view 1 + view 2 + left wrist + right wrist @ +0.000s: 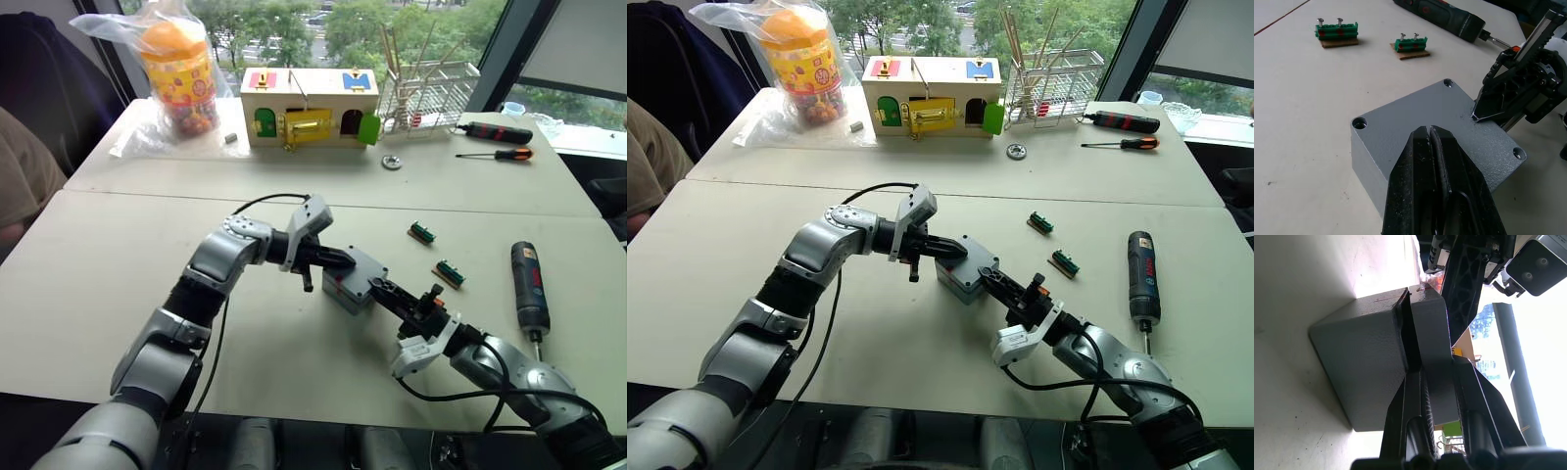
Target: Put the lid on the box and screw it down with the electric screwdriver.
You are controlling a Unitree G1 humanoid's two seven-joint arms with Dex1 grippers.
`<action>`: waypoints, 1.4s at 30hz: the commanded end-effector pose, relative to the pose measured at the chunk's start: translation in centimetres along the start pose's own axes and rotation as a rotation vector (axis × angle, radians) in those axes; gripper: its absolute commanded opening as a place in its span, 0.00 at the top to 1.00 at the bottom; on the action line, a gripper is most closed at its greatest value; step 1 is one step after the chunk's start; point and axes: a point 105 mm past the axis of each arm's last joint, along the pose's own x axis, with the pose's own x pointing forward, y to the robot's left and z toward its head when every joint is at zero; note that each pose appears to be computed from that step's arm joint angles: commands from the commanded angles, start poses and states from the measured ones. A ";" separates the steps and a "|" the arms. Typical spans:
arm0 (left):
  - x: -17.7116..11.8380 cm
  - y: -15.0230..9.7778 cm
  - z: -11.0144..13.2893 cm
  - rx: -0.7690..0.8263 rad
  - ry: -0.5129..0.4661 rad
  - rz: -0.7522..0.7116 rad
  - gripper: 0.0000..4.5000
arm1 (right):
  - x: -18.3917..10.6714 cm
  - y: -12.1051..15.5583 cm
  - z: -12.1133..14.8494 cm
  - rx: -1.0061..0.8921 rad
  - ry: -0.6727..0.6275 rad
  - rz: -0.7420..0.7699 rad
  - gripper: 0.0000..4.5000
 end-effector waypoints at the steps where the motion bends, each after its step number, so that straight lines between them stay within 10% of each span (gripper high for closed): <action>1: 0.8 -0.2 -1.8 0.036 0.096 0.006 1.00 | -0.4 0.6 0.2 0.012 -0.002 0.029 0.87; 6: 1.2 -0.3 -5.1 0.046 0.227 0.006 1.00 | -0.7 0.1 -0.2 -0.002 0.012 0.015 0.39; 27: 1.8 -0.1 -8.2 0.012 0.270 0.057 1.00 | -3.2 -2.9 0.4 -0.023 -0.026 0.001 0.39; 33: 0.5 -0.2 -1.6 -0.070 -0.069 0.062 1.00 | -3.5 -6.9 -2.4 0.210 0.156 -0.186 0.39; 38: -4.0 0.8 3.6 -0.152 -0.312 0.170 1.00 | -2.3 -9.8 -5.9 0.827 0.318 -0.437 0.39; 42: -6.3 1.4 4.5 -0.165 -0.353 0.279 1.00 | -0.1 -10.3 -5.6 1.149 0.258 -0.466 0.63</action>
